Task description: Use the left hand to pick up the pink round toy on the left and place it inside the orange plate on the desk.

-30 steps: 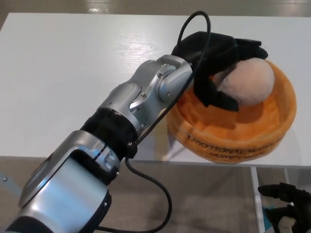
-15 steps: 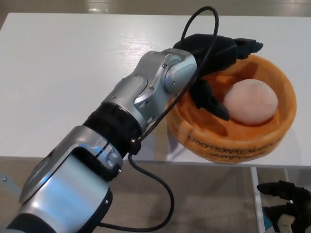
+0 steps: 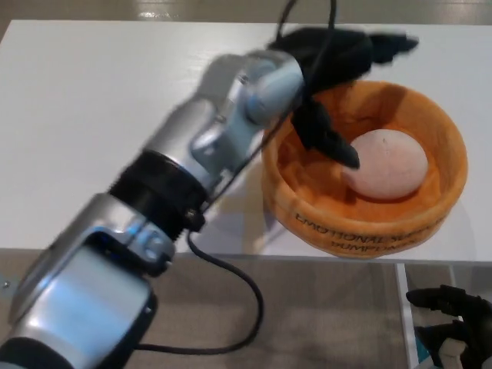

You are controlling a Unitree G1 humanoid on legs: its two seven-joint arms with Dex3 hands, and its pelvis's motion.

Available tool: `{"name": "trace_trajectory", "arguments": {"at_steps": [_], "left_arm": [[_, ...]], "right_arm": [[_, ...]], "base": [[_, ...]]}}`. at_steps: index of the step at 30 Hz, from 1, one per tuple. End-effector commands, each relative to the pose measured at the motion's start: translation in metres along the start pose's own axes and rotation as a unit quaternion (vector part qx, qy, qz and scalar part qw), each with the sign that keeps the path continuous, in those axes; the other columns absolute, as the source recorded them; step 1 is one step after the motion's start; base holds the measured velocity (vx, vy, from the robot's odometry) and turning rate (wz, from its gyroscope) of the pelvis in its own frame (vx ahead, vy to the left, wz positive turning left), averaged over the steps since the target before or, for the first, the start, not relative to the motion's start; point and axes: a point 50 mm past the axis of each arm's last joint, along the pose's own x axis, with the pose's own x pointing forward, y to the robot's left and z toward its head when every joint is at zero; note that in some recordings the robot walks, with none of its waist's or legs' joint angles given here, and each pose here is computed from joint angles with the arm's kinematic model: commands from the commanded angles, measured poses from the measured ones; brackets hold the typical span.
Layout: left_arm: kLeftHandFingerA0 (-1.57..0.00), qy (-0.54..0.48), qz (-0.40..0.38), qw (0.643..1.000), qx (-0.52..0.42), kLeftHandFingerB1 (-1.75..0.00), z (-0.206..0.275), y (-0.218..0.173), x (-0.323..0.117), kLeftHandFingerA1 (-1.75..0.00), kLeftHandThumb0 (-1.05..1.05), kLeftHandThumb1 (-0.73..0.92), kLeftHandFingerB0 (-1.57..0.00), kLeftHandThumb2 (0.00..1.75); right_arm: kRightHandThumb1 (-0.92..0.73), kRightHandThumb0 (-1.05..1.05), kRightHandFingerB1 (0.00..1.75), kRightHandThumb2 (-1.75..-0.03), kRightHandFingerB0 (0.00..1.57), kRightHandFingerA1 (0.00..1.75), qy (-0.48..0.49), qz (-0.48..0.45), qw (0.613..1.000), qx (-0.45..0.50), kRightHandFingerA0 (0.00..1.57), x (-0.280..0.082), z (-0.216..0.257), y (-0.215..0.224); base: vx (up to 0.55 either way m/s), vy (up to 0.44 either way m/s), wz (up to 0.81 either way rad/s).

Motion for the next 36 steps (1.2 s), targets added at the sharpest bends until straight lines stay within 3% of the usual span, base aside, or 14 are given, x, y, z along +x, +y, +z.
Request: {"name": "trace_trajectory", "arguments": {"at_steps": [1, 4, 5, 6, 7, 11, 12, 13, 14, 19, 22, 23, 32, 36], "left_arm": [[0.0, -0.066, 0.079, 0.995, -0.004, -0.25, -0.001, 0.048, -0.051, -0.11, -0.72, 0.45, 0.0, 0.56], [0.0, -0.082, 0.095, 0.992, -0.009, -0.25, -0.002, 0.059, -0.075, -0.14, -0.61, 0.37, 0.0, 0.78], [-0.01, -0.105, 0.11, 0.988, -0.029, -0.47, -0.003, 0.063, -0.091, -0.49, -0.24, 0.44, 0.0, 0.92], [-0.01, -0.122, 0.121, 0.984, -0.041, -0.47, -0.003, 0.065, -0.102, -0.49, -0.24, 0.44, 0.0, 0.92], [-0.18, -0.155, 0.143, 0.976, -0.055, -0.49, -0.006, 0.068, -0.122, -0.51, -0.12, 0.46, -0.19, 0.9], [-0.18, -0.192, 0.167, 0.965, -0.065, -0.49, -0.006, 0.07, -0.146, -0.51, -0.12, 0.46, -0.19, 0.9], [-0.39, -0.196, 0.172, 0.963, -0.068, -0.38, -0.006, 0.072, -0.159, -0.44, -0.22, 0.75, -0.45, 0.71], [-0.39, -0.198, 0.175, 0.962, -0.069, -0.38, -0.006, 0.073, -0.169, -0.44, -0.22, 0.75, -0.45, 0.71], [-0.6, -0.206, 0.187, 0.957, -0.078, -0.44, -0.007, 0.076, -0.193, -0.45, -0.01, 0.66, -0.68, 0.82], [-0.68, -0.239, 0.167, 0.946, -0.139, -0.48, -0.004, 0.073, -0.245, -0.49, -0.11, 0.69, -0.75, 0.79], [-0.68, -0.242, 0.161, 0.946, -0.146, -0.48, -0.003, 0.071, -0.249, -0.49, -0.11, 0.69, -0.75, 0.79], [-0.73, -0.241, 0.147, 0.944, -0.169, -0.49, -0.003, 0.068, -0.255, -0.52, -0.25, 0.78, -0.75, 0.63], [-0.85, -0.282, 0.037, 0.921, -0.267, -0.56, -0.001, 0.037, -0.283, -0.54, -0.33, 0.79, -0.82, 0.63], [-0.94, -0.239, -0.007, 0.908, -0.343, -0.68, -0.011, -0.011, -0.287, -0.68, -0.24, 0.79, -0.87, 0.69]], "right_arm": [[-0.67, -0.12, 0.48, -0.59, 0.61, 0.63, 0.007, 0.0, 1.0, -0.002, 0.67, -0.001, -0.004, -0.004], [-0.67, -0.11, 0.48, -0.59, 0.61, 0.63, 0.008, 0.0, 1.0, -0.003, 0.67, -0.002, -0.004, -0.005], [-0.67, -0.1, 0.49, -0.59, 0.62, 0.62, 0.009, 0.0, 1.0, -0.001, 0.66, -0.002, -0.005, -0.005], [-0.67, -0.1, 0.49, -0.59, 0.62, 0.62, 0.01, 0.0, 1.0, 0.0, 0.66, -0.002, -0.006, -0.005], [-0.67, -0.1, 0.49, -0.59, 0.61, 0.6, 0.01, 0.0, 1.0, 0.0, 0.64, -0.002, -0.006, -0.005], [-0.67, -0.1, 0.49, -0.59, 0.61, 0.6, 0.01, -0.001, 1.0, 0.0, 0.64, -0.003, -0.007, -0.005], [-0.67, -0.1, 0.5, -0.59, 0.62, 0.63, 0.01, -0.002, 1.0, 0.001, 0.66, -0.003, -0.007, -0.005], [-0.67, -0.1, 0.5, -0.59, 0.62, 0.63, 0.01, -0.003, 1.0, 0.002, 0.66, -0.004, -0.008, -0.006], [-0.67, -0.1, 0.49, -0.59, 0.62, 0.62, 0.011, -0.004, 1.0, 0.003, 0.66, -0.003, -0.007, -0.007], [-0.68, -0.1, 0.48, -0.59, 0.61, 0.59, 0.015, -0.003, 1.0, 0.002, 0.64, -0.002, -0.007, -0.007], [-0.68, -0.1, 0.48, -0.59, 0.61, 0.59, 0.017, -0.002, 1.0, 0.002, 0.64, -0.003, -0.008, -0.007], [-0.68, -0.1, 0.49, -0.59, 0.61, 0.61, 0.017, -0.003, 1.0, 0.004, 0.64, -0.002, -0.008, -0.006], [-0.68, -0.11, 0.49, -0.59, 0.61, 0.6, 0.024, -0.003, 1.0, 0.003, 0.64, -0.004, -0.011, -0.005], [-0.68, -0.11, 0.49, -0.59, 0.62, 0.61, 0.028, -0.002, 1.0, 0.005, 0.65, -0.007, -0.016, -0.004]], "base": [[0.0, 0.0, 0.0], [0.0, 0.0, 0.0], [0.0, 0.0, 0.0], [0.0, 0.0, 0.0], [0.0, 0.0, 0.0], [0.0, 0.0, 0.0], [0.0, 0.0, 0.0], [0.0, 0.0, 0.0], [0.0, 0.0, 0.0], [0.0, 0.0, 0.0], [0.0, 0.0, 0.0], [0.0, 0.0, 0.0], [0.0, 0.0, 0.0], [0.0, 0.0, 0.0]]}}
